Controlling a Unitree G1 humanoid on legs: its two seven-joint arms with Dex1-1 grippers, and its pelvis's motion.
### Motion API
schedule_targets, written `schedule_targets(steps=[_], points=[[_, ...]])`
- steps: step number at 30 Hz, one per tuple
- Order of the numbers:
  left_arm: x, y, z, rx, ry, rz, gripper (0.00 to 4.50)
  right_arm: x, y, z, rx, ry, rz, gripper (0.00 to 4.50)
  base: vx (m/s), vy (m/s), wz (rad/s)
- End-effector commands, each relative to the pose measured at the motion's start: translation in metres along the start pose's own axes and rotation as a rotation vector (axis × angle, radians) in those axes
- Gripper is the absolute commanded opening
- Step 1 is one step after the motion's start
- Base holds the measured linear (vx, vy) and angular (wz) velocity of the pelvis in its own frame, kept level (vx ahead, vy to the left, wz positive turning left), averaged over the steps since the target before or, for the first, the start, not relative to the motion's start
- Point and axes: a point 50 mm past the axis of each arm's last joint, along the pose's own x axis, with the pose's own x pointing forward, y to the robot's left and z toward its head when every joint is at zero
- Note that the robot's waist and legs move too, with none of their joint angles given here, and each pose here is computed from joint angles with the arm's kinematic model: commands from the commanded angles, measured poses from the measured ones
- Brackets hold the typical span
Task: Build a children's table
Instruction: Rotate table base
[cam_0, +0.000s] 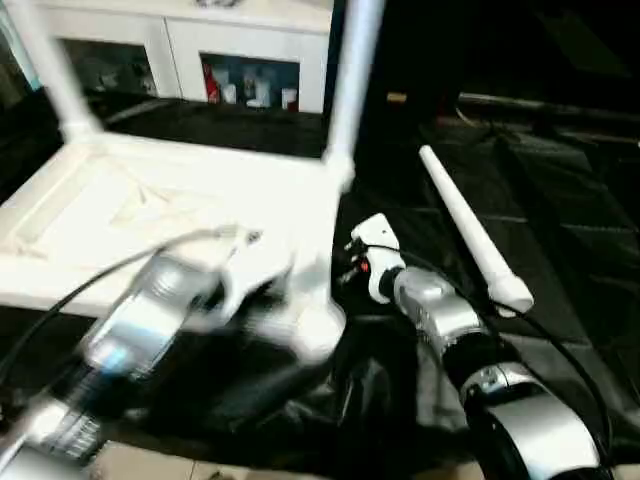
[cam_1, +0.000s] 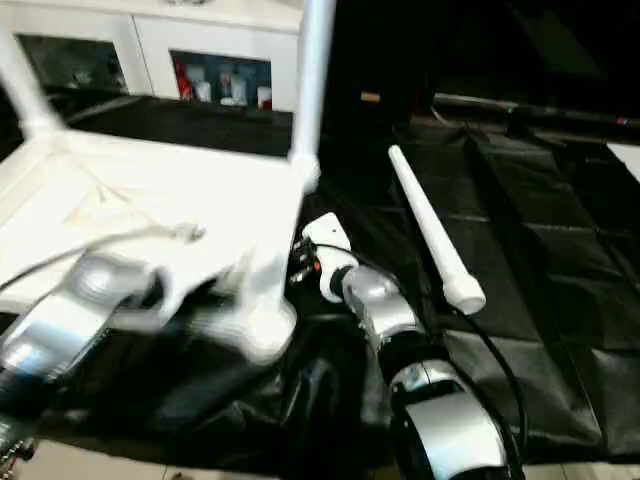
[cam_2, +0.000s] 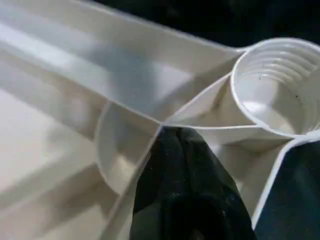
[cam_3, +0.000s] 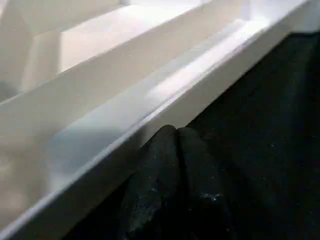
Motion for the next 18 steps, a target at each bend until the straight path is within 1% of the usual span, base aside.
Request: schedule_targets(steps=[1, 3, 5, 7, 8, 9, 10, 11, 12, 13, 14, 15, 16, 17, 18], points=[[0.003, 0.010, 0.013, 0.043, -0.039, 0.077, 0.00, 0.000, -0.002, 0.006, -0.033, -0.026, -0.014, 0.11, 0.000, 0.000, 0.00], [0.005, 0.014, 0.013, 0.053, -0.041, 0.099, 0.00, -0.003, -0.008, 0.007, -0.041, -0.026, -0.057, 0.11, 0.000, 0.000, 0.00], [0.004, 0.014, 0.015, 0.058, -0.064, 0.092, 0.00, -0.008, -0.020, 0.007, -0.035, 0.020, -0.149, 0.11, 0.000, 0.000, 0.00], [0.001, 0.011, 0.018, 0.046, -0.107, 0.071, 0.00, -0.012, -0.029, 0.011, -0.032, 0.029, -0.206, 0.11, 0.000, 0.000, 0.00], [-0.002, 0.008, 0.023, 0.042, -0.161, 0.062, 0.00, -0.016, -0.036, 0.017, -0.026, 0.020, -0.217, 0.11, 0.000, 0.000, 0.00], [-0.006, 0.004, 0.028, 0.004, -0.221, 0.050, 0.00, -0.022, -0.044, 0.026, -0.007, -0.001, -0.226, 0.11, 0.000, 0.000, 0.00], [-0.008, 0.002, 0.029, -0.023, -0.244, 0.042, 0.20, -0.025, -0.048, 0.029, 0.003, -0.014, -0.230, 0.03, 0.000, 0.000, 0.00], [-0.008, 0.002, 0.029, -0.023, -0.244, 0.042, 0.33, -0.025, -0.048, 0.029, 0.003, -0.014, -0.230, 0.00, 0.000, 0.000, 0.00], [-0.011, -0.002, 0.029, -0.046, -0.270, 0.012, 0.41, -0.031, -0.058, 0.038, 0.013, -0.022, -0.265, 0.22, 0.000, 0.000, 0.00], [-0.013, -0.006, 0.029, -0.052, -0.277, -0.007, 0.41, -0.035, -0.066, 0.043, 0.013, -0.019, -0.294, 0.35, 0.000, 0.000, 0.00], [-0.013, -0.007, 0.028, -0.052, -0.278, -0.012, 0.44, -0.036, -0.068, 0.044, 0.013, -0.017, -0.302, 0.45, 0.000, 0.000, 0.00], [-0.015, -0.012, 0.026, -0.041, -0.287, -0.030, 0.55, -0.047, -0.087, 0.053, 0.018, 0.028, -0.388, 0.53, 0.000, 0.000, 0.00], [-0.015, -0.012, 0.026, -0.040, -0.288, -0.030, 0.71, -0.048, -0.089, 0.053, 0.019, 0.033, -0.396, 0.67, 0.000, 0.000, 0.00], [-0.016, -0.014, 0.026, -0.035, -0.304, -0.029, 0.71, -0.056, -0.102, 0.058, 0.030, 0.073, -0.465, 0.67, 0.000, 0.000, 0.00], [-0.017, -0.015, 0.027, -0.041, -0.313, -0.029, 0.82, -0.060, -0.107, 0.060, 0.030, 0.092, -0.493, 0.79, 0.000, 0.000, 0.00]])
